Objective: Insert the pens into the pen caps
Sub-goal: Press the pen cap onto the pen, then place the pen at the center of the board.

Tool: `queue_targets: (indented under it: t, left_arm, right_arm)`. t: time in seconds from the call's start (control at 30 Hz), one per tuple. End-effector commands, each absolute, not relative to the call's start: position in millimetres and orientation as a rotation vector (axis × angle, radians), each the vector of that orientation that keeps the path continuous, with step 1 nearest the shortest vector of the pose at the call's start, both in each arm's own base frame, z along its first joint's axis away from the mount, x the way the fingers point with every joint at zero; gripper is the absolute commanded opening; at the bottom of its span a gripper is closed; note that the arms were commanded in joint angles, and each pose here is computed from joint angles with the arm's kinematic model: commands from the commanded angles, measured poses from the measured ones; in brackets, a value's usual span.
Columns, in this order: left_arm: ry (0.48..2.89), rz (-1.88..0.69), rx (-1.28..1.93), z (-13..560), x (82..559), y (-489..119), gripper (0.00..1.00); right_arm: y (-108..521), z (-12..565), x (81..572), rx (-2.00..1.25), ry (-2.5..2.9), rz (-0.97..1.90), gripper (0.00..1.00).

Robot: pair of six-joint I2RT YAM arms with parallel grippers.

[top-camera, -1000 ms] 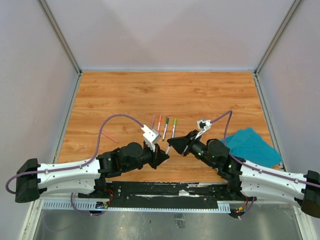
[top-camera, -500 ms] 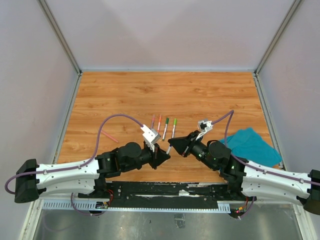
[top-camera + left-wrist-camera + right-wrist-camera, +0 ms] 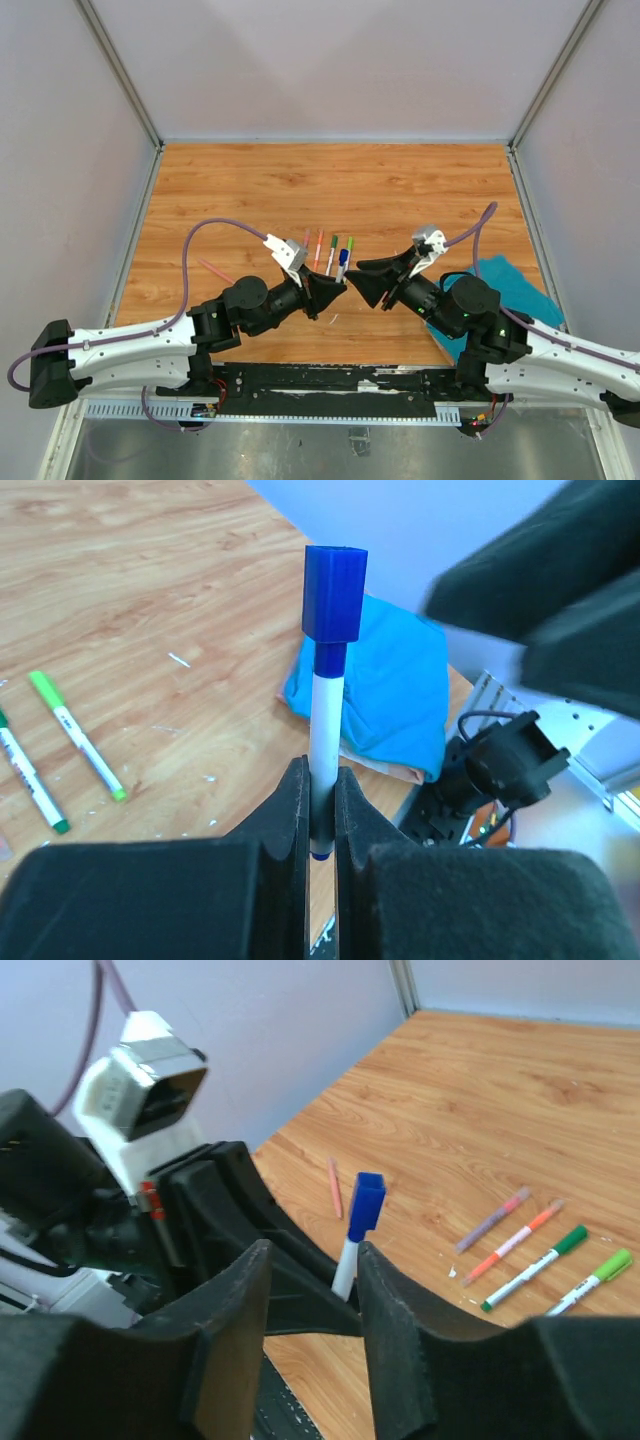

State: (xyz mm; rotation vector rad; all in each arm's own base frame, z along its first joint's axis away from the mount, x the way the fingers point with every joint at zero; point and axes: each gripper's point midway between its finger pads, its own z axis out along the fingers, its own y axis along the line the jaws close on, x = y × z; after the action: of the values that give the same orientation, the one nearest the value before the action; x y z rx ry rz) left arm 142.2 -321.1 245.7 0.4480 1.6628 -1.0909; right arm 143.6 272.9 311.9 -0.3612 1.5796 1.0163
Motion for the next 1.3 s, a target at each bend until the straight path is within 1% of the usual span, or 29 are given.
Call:
queue_targets:
  t: [0.0,0.1,0.27,0.43,0.67,0.83,1.0,1.27]
  left_arm:
    - [1.602,-1.079,0.335,270.9,157.4,-314.9,0.01]
    - [1.603,-1.077,0.336,270.5,157.5,-315.2,0.0]
    - [1.6,-1.07,0.328,271.8,159.4,-315.0,0.0]
    - [1.606,-1.067,0.326,270.8,159.7,-315.4,0.0]
    - [1.597,-1.081,0.314,274.2,158.9,-313.5,0.0]
    - [1.589,-1.093,0.317,275.2,157.4,-313.7,0.0]
    - [1.587,-1.104,0.328,274.4,155.7,-316.2,0.01]
    - [1.587,-1.108,0.339,271.8,155.0,-318.6,0.0]
  right_arm:
    - [257.1,336.8,131.5,-0.448,1.492,0.997,0.45]
    - [246.0,333.1,131.0,-0.438,1.493,0.983,0.51]
    - [230.3,311.3,133.4,-0.388,1.548,0.953,0.52]
    - [229.8,297.1,130.1,-0.358,1.584,0.991,0.42]
    - [241.2,294.4,127.1,-0.349,1.604,1.043,0.42]
    - [255.0,295.7,127.4,-0.321,1.599,1.095,0.39]
    - [268.3,292.4,132.6,-0.256,1.61,1.134,0.33]
    - [291.3,298.5,136.6,-0.254,1.615,1.156,0.32]
